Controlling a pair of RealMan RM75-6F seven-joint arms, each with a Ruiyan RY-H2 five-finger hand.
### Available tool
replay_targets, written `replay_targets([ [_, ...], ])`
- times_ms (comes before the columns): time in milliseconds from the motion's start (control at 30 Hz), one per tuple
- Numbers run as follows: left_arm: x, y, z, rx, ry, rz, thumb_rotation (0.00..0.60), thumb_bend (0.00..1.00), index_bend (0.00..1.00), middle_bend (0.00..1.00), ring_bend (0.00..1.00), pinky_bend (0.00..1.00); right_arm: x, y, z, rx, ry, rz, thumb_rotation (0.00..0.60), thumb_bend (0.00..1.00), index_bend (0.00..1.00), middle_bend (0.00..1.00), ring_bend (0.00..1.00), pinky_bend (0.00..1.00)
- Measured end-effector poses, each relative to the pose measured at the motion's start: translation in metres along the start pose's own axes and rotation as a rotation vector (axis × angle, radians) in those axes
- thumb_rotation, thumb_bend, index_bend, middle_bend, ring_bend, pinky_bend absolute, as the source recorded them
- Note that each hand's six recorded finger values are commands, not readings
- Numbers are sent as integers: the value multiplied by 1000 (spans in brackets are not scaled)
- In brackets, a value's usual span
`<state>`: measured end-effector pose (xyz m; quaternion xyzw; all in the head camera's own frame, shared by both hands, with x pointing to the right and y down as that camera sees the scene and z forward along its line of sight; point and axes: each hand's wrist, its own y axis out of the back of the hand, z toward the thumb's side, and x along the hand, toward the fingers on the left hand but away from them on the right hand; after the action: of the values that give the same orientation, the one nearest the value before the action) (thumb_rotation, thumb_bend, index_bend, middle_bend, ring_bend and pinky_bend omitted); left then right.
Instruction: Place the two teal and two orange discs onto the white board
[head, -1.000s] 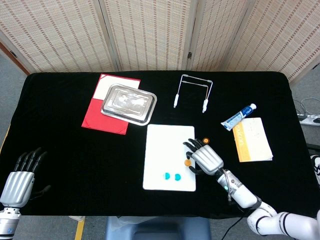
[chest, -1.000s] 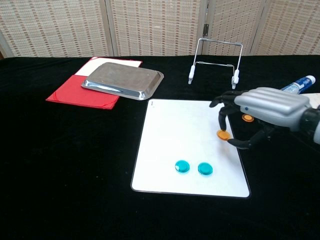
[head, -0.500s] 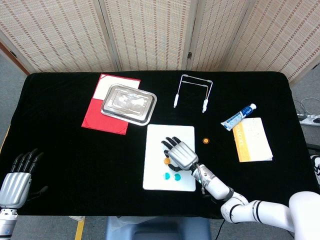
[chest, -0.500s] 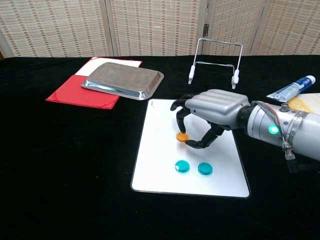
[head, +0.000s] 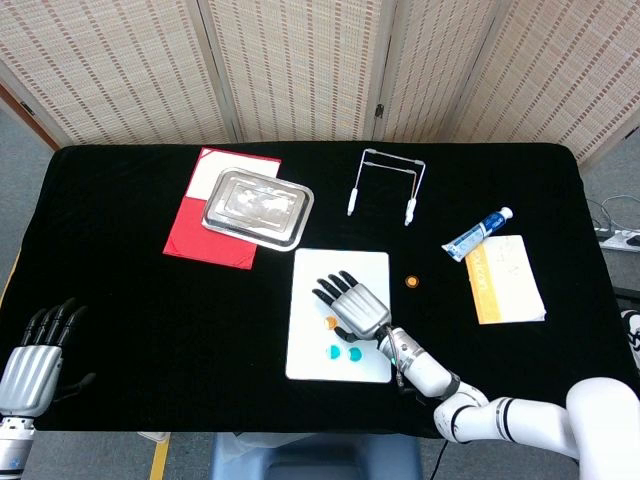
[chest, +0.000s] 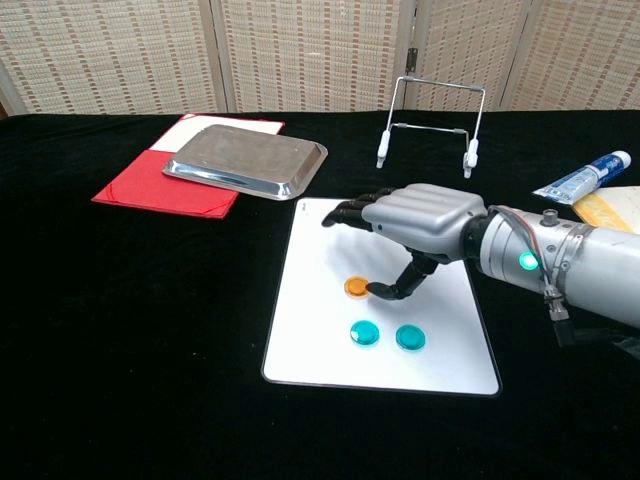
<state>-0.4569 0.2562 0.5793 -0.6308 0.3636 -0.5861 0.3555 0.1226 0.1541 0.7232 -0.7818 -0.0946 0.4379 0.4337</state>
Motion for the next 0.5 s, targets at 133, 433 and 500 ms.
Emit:
replay_targets([
  [133,1,-1,-1,-3,0,-2,600,192,0,0,0,0,10,9,-23,-39,-75,-45,600,446,0,0,0,0],
  [433,5,-3,10,-13,-32,-4,600,192,0,0,0,0,64,20,-112,-195,-341,-49,0,115,0,0,0,0],
  [500,5,-2,13,-16,-41,-2,600,192,0,0,0,0,75,20,-126,-218,-378,-43,0,96,0,0,0,0],
])
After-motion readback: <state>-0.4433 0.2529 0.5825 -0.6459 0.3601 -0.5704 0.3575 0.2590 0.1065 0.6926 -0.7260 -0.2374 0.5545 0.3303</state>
